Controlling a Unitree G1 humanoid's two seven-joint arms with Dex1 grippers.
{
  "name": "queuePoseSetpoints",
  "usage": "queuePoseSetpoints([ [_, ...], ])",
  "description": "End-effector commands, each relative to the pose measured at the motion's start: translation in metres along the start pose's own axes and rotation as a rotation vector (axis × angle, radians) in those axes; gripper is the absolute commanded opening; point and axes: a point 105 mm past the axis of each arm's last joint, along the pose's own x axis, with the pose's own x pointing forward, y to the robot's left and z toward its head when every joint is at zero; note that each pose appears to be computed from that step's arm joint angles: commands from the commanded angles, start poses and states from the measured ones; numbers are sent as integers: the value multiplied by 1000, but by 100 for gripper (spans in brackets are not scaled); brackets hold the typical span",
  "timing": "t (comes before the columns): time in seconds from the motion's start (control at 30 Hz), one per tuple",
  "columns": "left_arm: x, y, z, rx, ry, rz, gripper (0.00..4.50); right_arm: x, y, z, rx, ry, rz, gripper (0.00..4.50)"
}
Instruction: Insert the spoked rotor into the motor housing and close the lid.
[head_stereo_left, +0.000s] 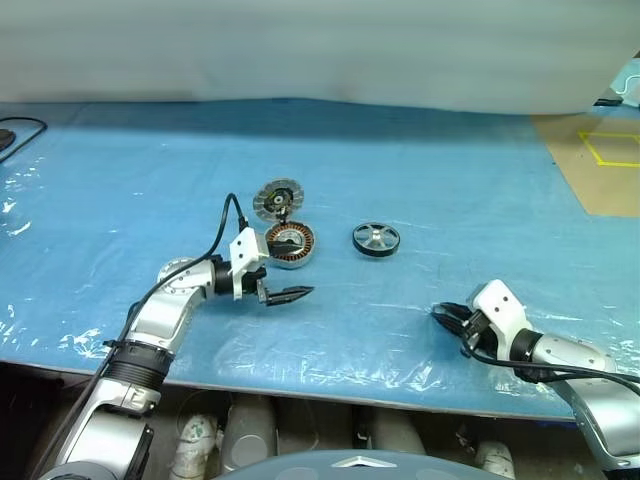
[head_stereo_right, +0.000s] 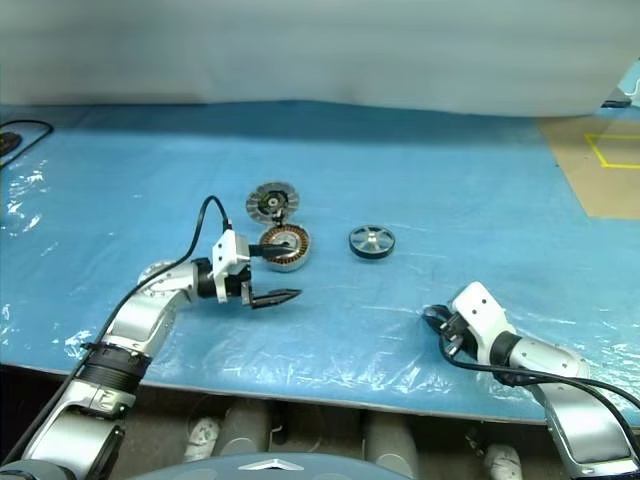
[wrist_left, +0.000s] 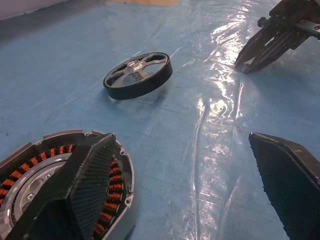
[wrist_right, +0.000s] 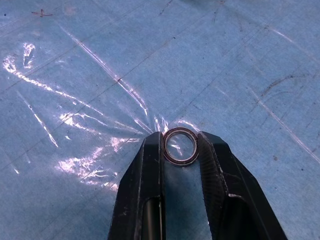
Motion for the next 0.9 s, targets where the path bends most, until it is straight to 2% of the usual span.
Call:
queuePoseSetpoints([
  [0.03, -2, 6, 10, 43, -19, 9, 450, -4, -7, -7, 13, 33, -28, 56],
  [0.17, -2, 8, 11, 41, -30, 10, 450, -1, -6, 19, 18, -49, -14, 56],
  [0.37, -9, 12, 17, 42, -58, 28, 450, 3, 9, 87, 7, -233, 104, 56],
  [0.57, -27, 22, 18, 56, -46, 118, 450, 15, 19, 135, -26, -339, 204, 56],
  [0.77, -46, 36, 14, 88, 2, 206, 450, 48, 25, 168, -90, -387, 274, 56],
  [0.9, -56, 37, 16, 102, 16, 242, 450, 57, 22, 170, -117, -382, 298, 56],
])
